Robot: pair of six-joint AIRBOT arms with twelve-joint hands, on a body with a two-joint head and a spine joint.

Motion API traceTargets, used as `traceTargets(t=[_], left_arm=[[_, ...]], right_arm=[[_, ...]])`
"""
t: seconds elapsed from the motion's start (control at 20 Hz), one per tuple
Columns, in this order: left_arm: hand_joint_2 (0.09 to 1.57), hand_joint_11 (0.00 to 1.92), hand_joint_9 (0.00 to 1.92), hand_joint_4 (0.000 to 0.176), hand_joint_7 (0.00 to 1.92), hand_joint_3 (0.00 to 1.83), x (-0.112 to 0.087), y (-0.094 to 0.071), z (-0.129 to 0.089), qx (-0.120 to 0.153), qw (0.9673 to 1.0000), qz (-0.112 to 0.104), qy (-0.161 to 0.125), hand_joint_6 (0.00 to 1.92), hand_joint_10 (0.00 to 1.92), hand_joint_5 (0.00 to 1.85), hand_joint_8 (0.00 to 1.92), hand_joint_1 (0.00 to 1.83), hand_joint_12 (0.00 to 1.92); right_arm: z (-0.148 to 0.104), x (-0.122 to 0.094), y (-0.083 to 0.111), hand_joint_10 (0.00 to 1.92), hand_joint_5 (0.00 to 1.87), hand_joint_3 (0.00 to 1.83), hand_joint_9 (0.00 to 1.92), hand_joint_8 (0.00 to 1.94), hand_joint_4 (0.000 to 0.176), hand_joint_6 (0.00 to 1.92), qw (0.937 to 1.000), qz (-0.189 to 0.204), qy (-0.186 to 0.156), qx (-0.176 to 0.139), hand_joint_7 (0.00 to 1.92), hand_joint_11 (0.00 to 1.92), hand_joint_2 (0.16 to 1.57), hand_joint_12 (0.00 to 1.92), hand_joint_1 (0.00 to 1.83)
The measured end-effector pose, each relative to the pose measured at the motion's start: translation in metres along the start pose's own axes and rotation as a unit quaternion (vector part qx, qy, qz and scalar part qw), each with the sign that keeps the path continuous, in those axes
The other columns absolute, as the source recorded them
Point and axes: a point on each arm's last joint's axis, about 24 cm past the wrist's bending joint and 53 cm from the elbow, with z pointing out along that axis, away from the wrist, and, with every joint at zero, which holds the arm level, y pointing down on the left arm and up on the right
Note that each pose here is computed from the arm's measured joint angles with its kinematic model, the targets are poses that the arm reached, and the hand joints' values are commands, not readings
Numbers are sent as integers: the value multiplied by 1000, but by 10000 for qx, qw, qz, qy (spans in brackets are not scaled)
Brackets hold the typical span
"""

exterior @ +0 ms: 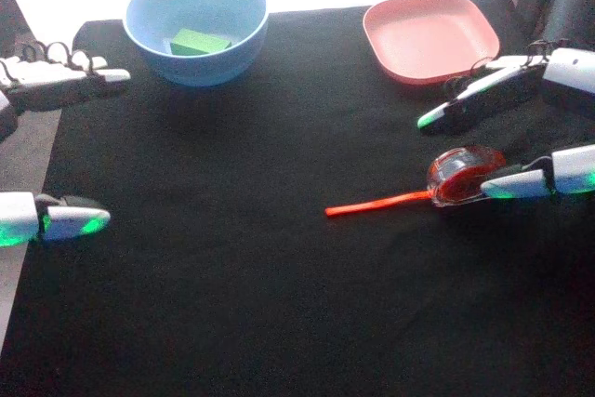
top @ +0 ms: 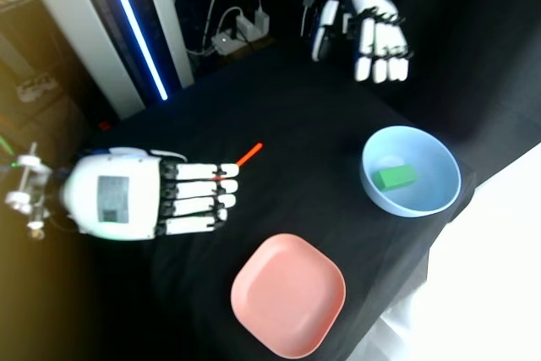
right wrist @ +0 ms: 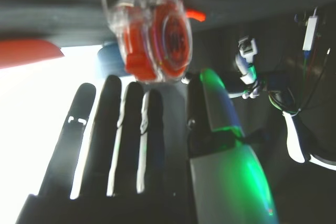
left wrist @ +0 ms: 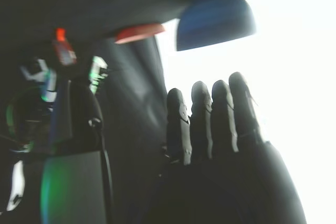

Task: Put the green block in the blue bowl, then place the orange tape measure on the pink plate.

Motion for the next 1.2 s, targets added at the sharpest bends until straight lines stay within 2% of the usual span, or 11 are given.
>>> traceTargets(t=[0.15, 0.25, 0.3, 0.4, 0.45, 0.5, 0.6, 0.85, 1.1, 1.15, 1.2], left_arm=[[934, 0, 239, 50, 284, 0, 7, 0, 1, 2, 10000, -40, 59, 2, 11, 405, 2, 999, 986], [943, 0, 235, 54, 283, 2, 5, 1, 1, -10, 10000, -58, 28, 0, 5, 403, 0, 978, 963], [953, 0, 246, 50, 278, 3, 5, 1, 1, -8, 10000, -63, 19, 0, 4, 403, 1, 971, 923], [953, 0, 249, 55, 282, 2, 4, 0, 1, 8, 10000, -69, 8, 0, 4, 403, 1, 964, 902], [952, 0, 248, 61, 283, 1, 4, 0, 1, 7, 10000, -81, 7, 0, 2, 401, 1, 961, 882], [955, 0, 259, 60, 288, 1, 4, 0, 0, 3, 10000, -80, 11, 0, 4, 399, 1, 953, 897], [958, 0, 289, 60, 307, 1, 6, 2, -2, -14, 10000, -87, 40, 1, 7, 405, 3, 930, 912], [949, 0, 289, 51, 313, 0, 7, 4, -4, -39, 9999, -105, 57, 0, 0, 407, 0, 959, 896], [947, 0, 279, 38, 326, 0, 7, 5, -9, -37, 9999, -163, 28, 1, 0, 427, 2, 939, 834], [936, 0, 256, 44, 333, 0, 6, 10, -10, -127, 9997, -187, 4, 1, 2, 417, 1, 925, 646], [936, 0, 256, 44, 333, 0, 5, 10, -10, -132, 9997, -194, -12, 1, 2, 417, 1, 925, 646]], right_arm=[[3, 3, -9, 787, 886, 0, 843, 27, 0, 3, 9999, -17, 31, 118, 973, 668, 993, 1341, 1288], [5, 2, -14, 664, 924, 0, 873, 23, 0, 5, 9998, -3, 10, 187, 989, 690, 998, 1206, 1285], [6, 1, -16, 426, 896, 7, 956, 1016, 23, 1037, 9998, 0, -7, 197, 961, 655, 1131, 1183, 1208], [6, 1, -17, 442, 867, 0, 1012, 1032, 9, 1105, 9998, 18, -19, 208, 979, 692, 1143, 1231, 1207], [6, 1, -17, 435, 912, 0, 1037, 975, 17, 1062, 9998, 20, -13, 214, 1008, 714, 1128, 1230, 1215], [6, 0, -18, 1101, 1016, 10, 940, 964, 0, 832, 9998, 20, -7, 217, 980, 744, 1100, 1348, 1346], [6, -5, -16, 1312, 1132, 0, 893, 1111, 0, 521, 9997, 43, -73, 218, 954, 786, 1100, 1620, 1363], [-6, -37, 19, 1833, 1209, 0, 956, 1483, 0, 534, 9978, 208, -514, -361, 964, 1013, 1037, 1913, 1228], [2, -95, 77, 1262, 1299, 0, 943, 1144, 0, 187, 9854, -81, -1181, -1220, 1040, 797, 1060, 1568, 1291], [12, -116, 77, 938, 1107, 0, 1118, 497, 0, 686, 9819, -135, -1482, -1174, 1246, 986, 1023, 1054, 1400], [19, -123, 76, 938, 1107, 0, 1118, 497, 0, 686, 9808, -151, -1570, -1149, 1246, 986, 1023, 1054, 1400]])
